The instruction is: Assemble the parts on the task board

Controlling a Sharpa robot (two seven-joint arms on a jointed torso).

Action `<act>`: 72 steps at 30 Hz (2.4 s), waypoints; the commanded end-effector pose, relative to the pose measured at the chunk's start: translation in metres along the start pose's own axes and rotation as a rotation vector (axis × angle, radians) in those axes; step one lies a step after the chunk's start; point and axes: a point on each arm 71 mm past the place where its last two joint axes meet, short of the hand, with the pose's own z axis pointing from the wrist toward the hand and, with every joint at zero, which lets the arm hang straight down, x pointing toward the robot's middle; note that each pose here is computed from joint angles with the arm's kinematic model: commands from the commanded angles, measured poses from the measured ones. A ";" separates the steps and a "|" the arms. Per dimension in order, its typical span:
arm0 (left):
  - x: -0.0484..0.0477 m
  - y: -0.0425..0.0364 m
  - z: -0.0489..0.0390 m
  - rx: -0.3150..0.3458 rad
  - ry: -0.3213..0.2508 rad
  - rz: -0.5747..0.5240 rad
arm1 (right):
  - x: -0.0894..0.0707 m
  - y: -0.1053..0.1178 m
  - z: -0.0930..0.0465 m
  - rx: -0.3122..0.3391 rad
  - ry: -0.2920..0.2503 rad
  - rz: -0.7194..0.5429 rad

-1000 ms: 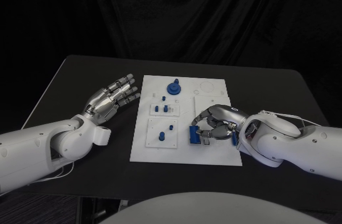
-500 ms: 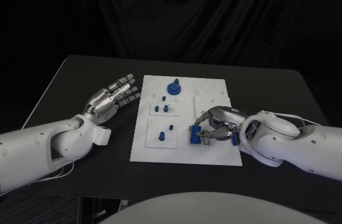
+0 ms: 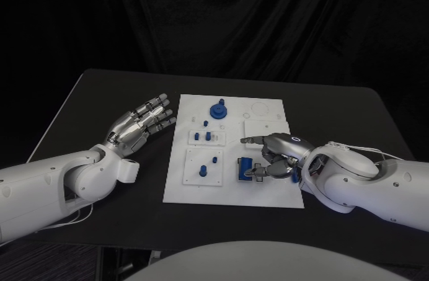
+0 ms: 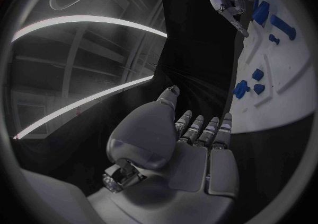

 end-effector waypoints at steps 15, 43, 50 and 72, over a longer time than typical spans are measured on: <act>-0.0003 0.0000 -0.0036 0.027 0.001 -0.012 | 0.025 0.003 -0.030 0.022 -0.123 -0.146; -0.0006 0.0032 -0.0068 0.013 0.002 -0.019 | 0.038 0.008 -0.021 0.077 -0.151 -0.165; 0.0001 0.0035 -0.0069 0.011 0.003 -0.020 | 0.040 0.011 -0.017 0.080 -0.133 -0.173; -0.0008 0.0038 -0.0069 0.009 0.001 -0.018 | 0.040 0.018 -0.015 0.030 -0.149 -0.147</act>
